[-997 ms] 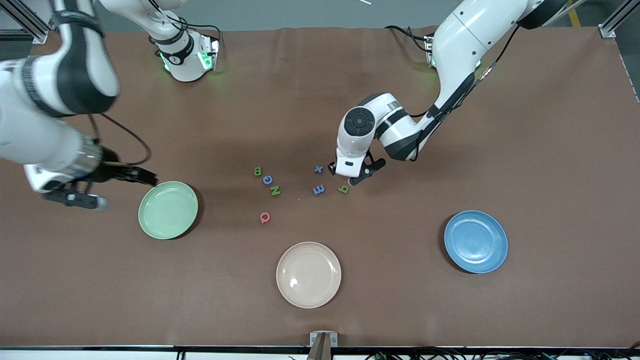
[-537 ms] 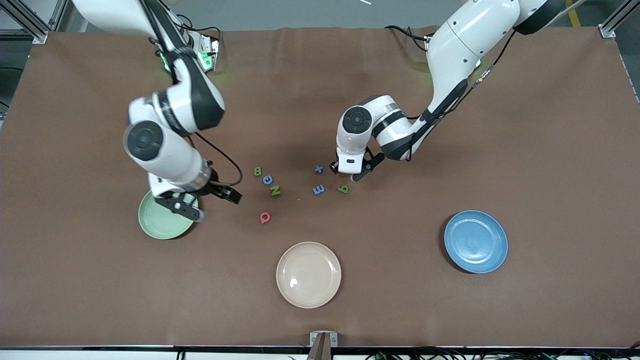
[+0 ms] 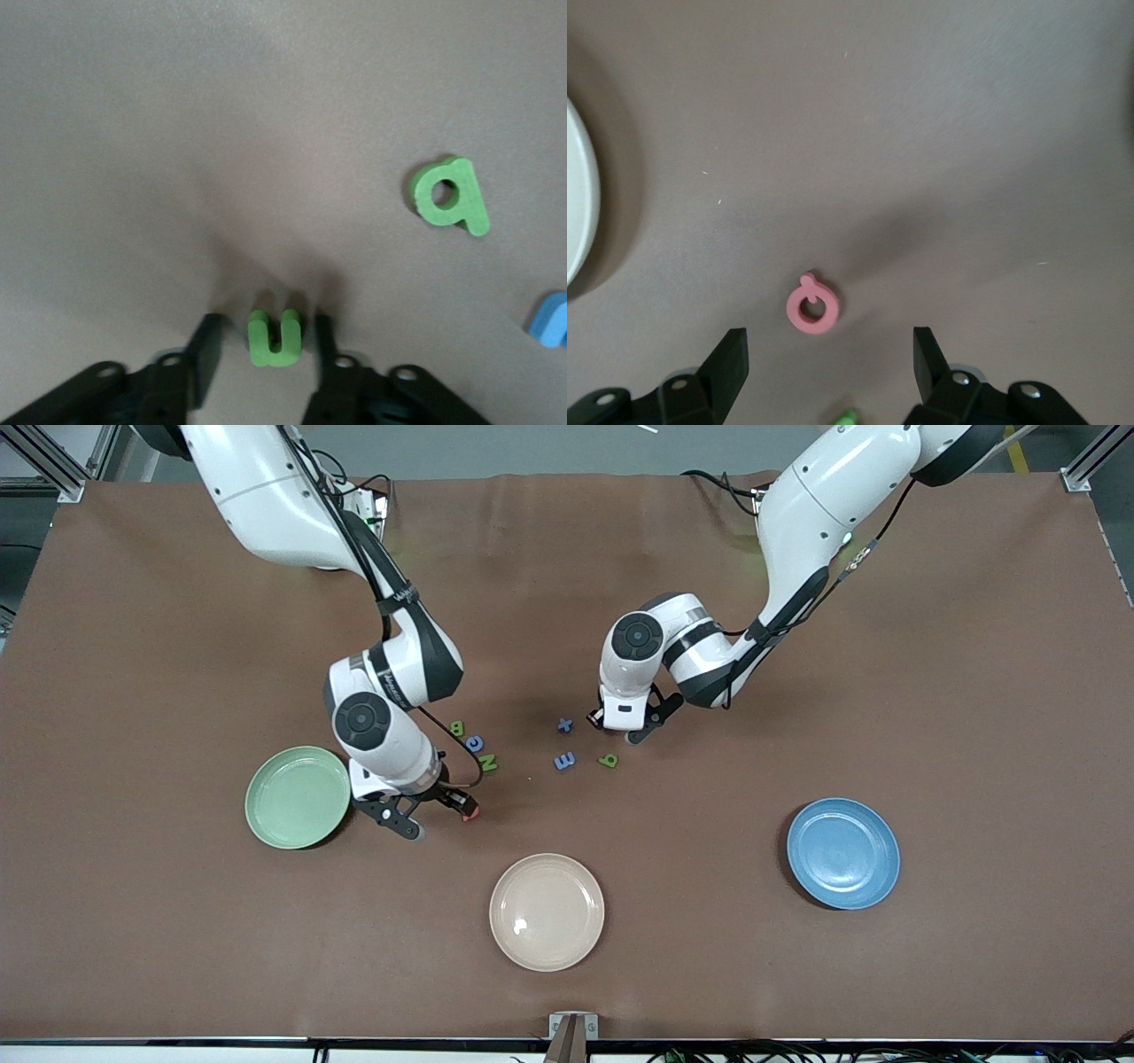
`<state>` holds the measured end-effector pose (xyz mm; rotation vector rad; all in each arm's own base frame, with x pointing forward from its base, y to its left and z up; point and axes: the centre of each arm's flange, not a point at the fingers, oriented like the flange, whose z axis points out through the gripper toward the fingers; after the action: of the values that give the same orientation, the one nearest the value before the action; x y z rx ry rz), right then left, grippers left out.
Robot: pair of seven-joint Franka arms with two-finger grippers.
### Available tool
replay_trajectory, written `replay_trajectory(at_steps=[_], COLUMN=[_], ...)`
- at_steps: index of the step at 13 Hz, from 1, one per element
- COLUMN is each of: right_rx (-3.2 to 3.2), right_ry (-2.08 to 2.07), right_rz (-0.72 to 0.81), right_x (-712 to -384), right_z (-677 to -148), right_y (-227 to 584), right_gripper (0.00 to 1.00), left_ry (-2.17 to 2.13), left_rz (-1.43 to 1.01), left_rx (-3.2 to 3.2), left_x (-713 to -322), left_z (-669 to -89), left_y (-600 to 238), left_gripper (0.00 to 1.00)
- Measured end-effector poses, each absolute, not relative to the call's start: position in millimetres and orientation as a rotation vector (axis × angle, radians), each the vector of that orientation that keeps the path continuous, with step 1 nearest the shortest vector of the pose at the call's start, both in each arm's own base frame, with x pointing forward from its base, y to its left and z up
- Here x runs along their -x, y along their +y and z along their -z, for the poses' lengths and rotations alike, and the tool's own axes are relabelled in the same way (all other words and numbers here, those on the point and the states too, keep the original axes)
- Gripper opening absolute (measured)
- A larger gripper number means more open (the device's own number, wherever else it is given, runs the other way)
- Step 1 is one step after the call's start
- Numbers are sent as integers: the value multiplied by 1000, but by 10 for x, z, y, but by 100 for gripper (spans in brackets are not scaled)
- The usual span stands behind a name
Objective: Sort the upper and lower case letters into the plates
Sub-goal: 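Grasp the green u with the left gripper while the right gripper grasps the pink a, then drop the u on the blue plate while the right gripper lifts the a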
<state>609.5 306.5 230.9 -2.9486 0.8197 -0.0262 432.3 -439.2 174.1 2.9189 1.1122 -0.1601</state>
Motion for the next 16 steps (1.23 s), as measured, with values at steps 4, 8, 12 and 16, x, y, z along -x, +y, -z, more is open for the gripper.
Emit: replay_trajectory(at_steps=[4, 8, 12, 16], right_rx=[2950, 2957, 2973, 2988], right_ry=[831, 834, 827, 818], right_rz=[22, 19, 20, 24], right_x=[-6062, -6074, -6071, -6070], right_z=[-2003, -1924, -1865, -1823], right_y=[3328, 3328, 3312, 3295], right_gripper=[76, 70, 64, 56], left_ry=[1154, 1164, 1117, 1038], left_rz=[112, -100, -170, -154], left_rx=[-2878, -2824, -2898, -2959], left_x=[-4558, -5366, -6110, -6415], left_z=[-1902, -2548, -2780, -2701], left_y=[-4273, -3607, -2307, -1180], left_gripper=[26, 26, 26, 26])
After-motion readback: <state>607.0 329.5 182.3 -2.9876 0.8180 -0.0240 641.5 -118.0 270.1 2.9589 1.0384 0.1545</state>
